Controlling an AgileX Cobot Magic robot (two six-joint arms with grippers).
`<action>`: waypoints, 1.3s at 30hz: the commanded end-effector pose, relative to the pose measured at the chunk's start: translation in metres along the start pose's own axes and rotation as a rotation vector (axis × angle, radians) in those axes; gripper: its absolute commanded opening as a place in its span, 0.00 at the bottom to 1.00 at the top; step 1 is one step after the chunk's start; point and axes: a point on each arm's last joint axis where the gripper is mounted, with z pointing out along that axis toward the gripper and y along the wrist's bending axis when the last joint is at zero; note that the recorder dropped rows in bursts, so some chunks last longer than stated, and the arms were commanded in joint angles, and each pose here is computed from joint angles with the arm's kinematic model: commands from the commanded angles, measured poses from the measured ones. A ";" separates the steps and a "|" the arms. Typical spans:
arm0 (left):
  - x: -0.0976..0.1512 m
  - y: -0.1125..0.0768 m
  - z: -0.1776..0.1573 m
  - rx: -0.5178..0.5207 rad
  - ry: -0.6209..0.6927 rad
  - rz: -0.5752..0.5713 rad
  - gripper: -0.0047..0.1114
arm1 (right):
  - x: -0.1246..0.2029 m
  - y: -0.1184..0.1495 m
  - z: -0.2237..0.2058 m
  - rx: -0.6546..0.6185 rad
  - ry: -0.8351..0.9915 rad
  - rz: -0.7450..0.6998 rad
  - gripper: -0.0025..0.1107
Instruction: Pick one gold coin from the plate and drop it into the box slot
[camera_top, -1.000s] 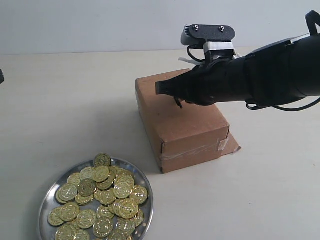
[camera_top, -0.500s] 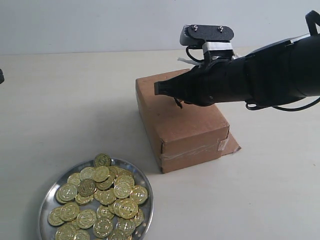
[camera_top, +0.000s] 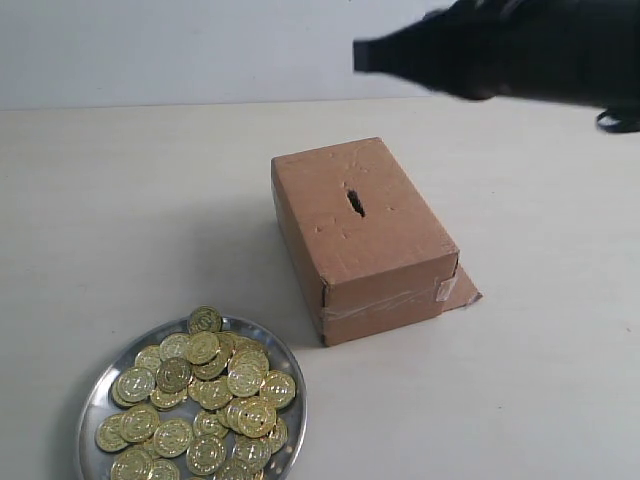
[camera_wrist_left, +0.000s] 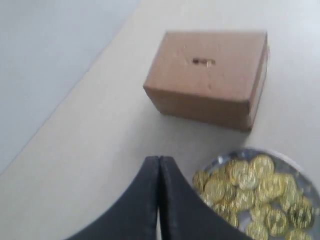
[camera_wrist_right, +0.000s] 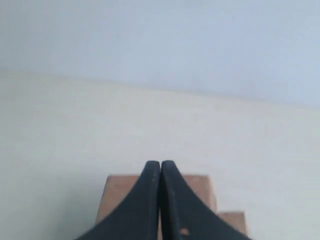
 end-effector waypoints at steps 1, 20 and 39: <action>0.002 -0.005 -0.018 -0.007 -0.278 -0.186 0.04 | -0.031 -0.004 -0.066 -0.018 -0.194 -0.065 0.02; 0.139 -0.069 0.056 0.052 -0.557 -0.518 0.04 | 0.107 -0.055 -0.178 -0.065 -0.319 0.045 0.02; 0.171 -0.082 0.070 0.069 -0.399 -0.503 0.04 | 0.166 -0.069 -0.181 -0.083 -0.355 0.035 0.02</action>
